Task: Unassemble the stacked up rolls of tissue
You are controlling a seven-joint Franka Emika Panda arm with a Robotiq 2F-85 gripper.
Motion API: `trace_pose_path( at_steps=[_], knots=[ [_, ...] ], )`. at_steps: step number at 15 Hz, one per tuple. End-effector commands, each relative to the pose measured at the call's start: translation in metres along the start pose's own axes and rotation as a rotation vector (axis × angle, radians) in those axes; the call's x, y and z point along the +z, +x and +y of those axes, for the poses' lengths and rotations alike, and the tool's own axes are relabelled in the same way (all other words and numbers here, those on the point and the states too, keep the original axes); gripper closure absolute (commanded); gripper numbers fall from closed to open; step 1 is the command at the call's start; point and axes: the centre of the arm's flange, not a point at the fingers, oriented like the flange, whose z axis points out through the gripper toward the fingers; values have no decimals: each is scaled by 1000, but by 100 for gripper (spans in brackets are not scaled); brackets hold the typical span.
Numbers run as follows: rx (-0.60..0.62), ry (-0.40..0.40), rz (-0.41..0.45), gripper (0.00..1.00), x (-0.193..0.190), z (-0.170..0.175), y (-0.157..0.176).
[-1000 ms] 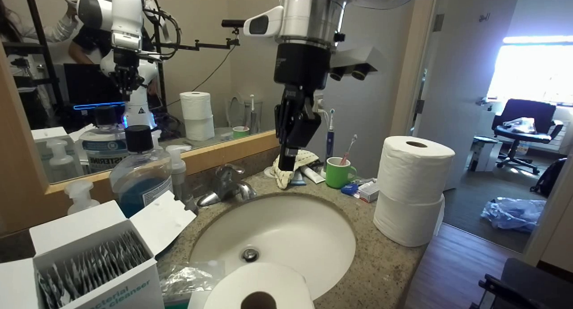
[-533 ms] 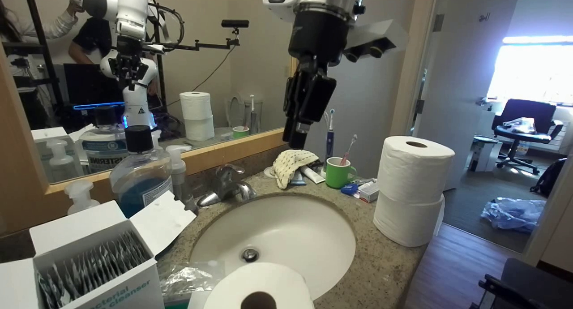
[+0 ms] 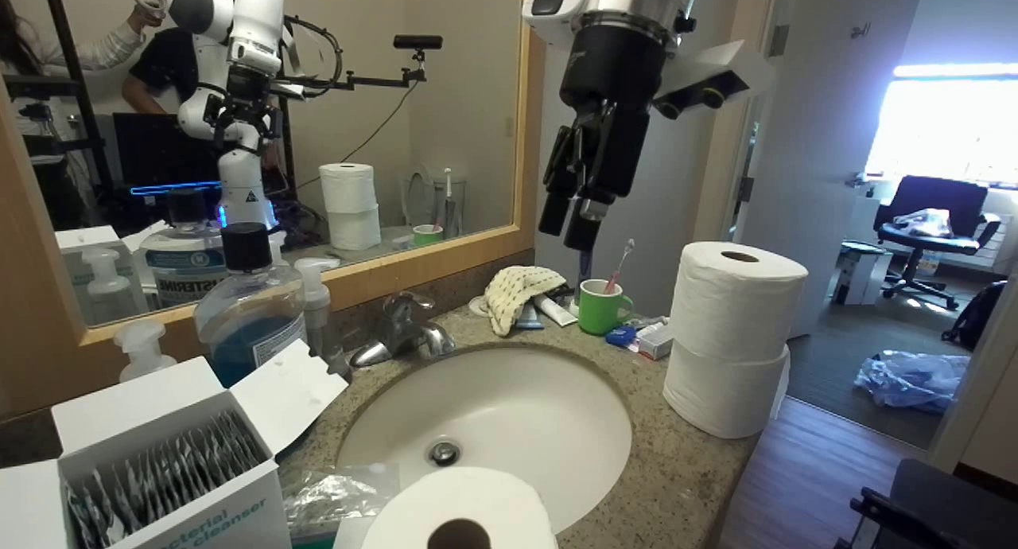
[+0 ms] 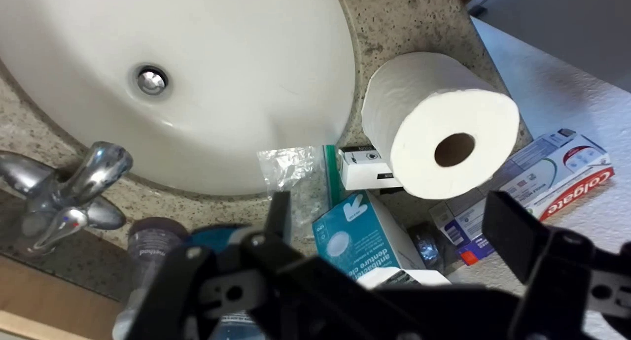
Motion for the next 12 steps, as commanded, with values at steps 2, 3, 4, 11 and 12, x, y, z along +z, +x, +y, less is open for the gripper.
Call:
trace_pose_path(
  at_steps=[2, 3, 4, 11, 12],
  knots=[
    [32, -3, -29, 0, -18, -1, -13],
    [38, -3, -51, 0, -27, -1, -12],
    [41, 0, -88, 0, -34, -2, -12],
    [50, 7, -339, 53, -77, -1, 2],
    [47, 7, -351, 63, -80, 2, -1]
  ],
)
